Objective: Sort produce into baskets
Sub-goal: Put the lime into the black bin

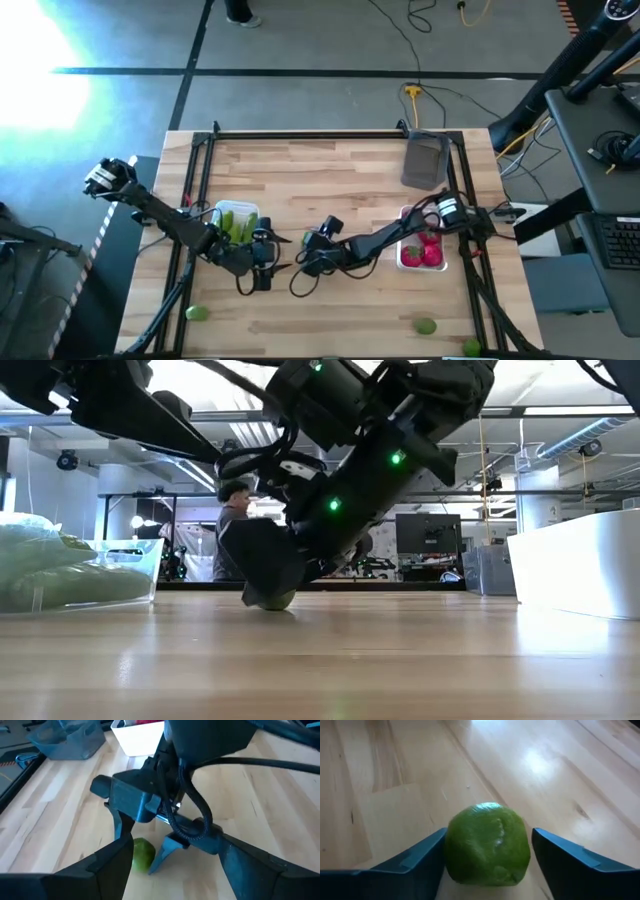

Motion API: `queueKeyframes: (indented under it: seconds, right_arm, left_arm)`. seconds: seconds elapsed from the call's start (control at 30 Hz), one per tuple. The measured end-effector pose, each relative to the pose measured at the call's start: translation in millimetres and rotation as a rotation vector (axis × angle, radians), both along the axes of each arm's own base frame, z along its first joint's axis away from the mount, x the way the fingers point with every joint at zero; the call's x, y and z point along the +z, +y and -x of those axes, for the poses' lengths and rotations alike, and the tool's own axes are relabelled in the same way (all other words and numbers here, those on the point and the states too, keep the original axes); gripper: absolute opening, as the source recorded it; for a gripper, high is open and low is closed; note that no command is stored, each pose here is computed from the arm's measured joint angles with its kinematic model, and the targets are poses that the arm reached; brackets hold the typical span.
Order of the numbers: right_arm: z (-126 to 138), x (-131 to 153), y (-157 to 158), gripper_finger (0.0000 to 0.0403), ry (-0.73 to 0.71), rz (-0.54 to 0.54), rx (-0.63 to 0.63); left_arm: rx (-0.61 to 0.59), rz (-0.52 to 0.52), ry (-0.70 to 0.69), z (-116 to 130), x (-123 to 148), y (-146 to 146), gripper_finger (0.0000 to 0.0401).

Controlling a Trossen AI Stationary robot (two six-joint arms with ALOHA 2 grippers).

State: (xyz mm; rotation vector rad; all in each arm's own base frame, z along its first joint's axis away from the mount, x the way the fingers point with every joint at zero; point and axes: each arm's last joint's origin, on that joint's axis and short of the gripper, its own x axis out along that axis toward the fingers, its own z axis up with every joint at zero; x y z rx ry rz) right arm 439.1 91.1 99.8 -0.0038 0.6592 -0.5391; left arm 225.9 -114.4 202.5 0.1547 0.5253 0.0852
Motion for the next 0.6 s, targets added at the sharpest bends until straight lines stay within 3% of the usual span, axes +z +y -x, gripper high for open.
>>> queueKeyframes:
  seconds: [0.17,0.33,0.5,0.6]
  right_arm:
    - [9.5,22.7,-2.9,0.0214,0.040,-0.013,-0.027]
    - [39.2,78.9,-17.8,0.0175,0.148,0.050,-0.077]
    - [101.3,129.3,-69.6,0.0177,0.284,0.164,-0.357]
    - [147.2,147.3,-110.3,0.0182,0.323,0.165,-0.579]
  left_arm:
    - [0.009,0.011,0.029,1.0,1.0,-0.9,0.0268]
    - [0.017,0.022,0.053,3.2,0.0,-2.1,0.0268]
    - [0.018,0.021,0.057,3.5,-0.6,-1.9,0.0268]
    - [0.011,0.010,0.053,3.1,-0.1,-2.1,0.0268]
